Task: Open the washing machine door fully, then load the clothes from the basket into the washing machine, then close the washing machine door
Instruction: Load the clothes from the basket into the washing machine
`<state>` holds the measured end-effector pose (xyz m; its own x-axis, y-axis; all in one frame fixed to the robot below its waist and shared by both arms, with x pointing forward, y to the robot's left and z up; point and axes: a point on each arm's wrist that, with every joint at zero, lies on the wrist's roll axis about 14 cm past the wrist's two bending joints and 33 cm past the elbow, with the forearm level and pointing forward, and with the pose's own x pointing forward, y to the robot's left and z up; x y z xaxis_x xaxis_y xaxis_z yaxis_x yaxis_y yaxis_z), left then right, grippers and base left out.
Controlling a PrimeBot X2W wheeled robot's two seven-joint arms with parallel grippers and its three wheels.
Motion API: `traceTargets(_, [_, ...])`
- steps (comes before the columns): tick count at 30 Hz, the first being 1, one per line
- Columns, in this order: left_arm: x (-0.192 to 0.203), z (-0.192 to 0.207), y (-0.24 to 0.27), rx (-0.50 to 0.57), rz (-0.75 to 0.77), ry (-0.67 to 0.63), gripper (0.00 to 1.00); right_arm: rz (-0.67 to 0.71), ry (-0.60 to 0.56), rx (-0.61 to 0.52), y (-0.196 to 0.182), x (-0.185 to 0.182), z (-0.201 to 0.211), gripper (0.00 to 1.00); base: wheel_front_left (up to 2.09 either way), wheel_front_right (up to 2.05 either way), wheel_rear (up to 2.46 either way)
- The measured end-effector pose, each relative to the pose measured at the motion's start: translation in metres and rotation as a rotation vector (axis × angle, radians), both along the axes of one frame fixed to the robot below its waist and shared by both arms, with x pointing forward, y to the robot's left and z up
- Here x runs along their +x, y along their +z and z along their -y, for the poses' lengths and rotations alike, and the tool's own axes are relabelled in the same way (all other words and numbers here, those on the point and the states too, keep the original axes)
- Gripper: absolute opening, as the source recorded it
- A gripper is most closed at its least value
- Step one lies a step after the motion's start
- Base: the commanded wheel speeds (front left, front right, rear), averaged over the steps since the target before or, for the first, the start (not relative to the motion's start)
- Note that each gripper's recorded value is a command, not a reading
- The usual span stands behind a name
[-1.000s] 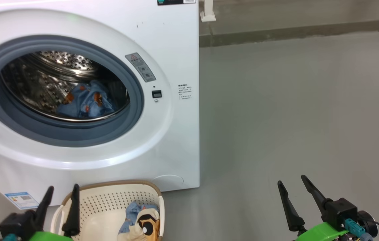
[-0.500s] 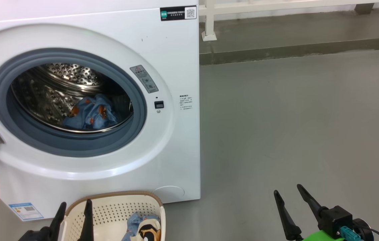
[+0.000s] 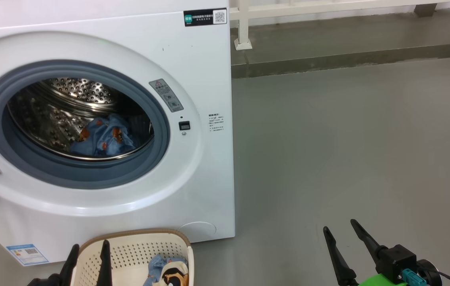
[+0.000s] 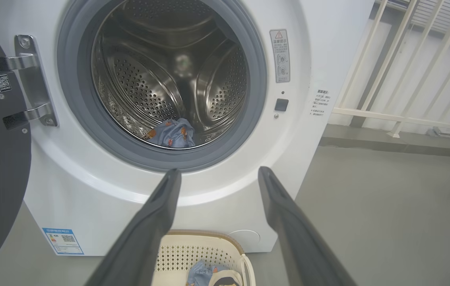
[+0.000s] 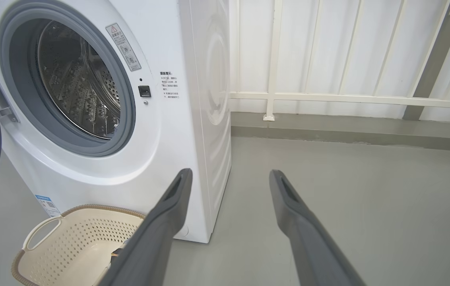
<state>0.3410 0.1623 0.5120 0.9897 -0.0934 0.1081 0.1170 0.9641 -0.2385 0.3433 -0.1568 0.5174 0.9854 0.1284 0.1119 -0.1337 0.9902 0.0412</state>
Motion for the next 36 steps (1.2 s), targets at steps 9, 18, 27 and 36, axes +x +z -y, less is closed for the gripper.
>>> traceTargets(9, [0.0, -0.002, -0.003, -0.016, -0.01, 0.009, 1.0, -0.003, 0.002, 0.0, -0.001, 0.001, -0.001, 1.0, 0.0, 0.0, 0.0])
traceTargets(18, [-0.001, -0.002, -0.004, -0.019, -0.012, 0.011, 1.0, -0.004, 0.005, -0.001, -0.001, 0.001, -0.002, 1.0, 0.0, 0.0, 0.0])
traceTargets(27, [-0.001, 0.0, -0.007, -0.02, -0.019, 0.009, 1.0, -0.002, 0.006, -0.001, 0.0, 0.001, -0.002, 1.0, 0.0, 0.0, 0.0])
traceTargets(36, [0.0, 0.001, -0.013, -0.023, -0.039, 0.007, 1.0, -0.013, 0.003, -0.001, -0.004, 0.002, -0.001, 1.0, 0.0, 0.0, 0.0])
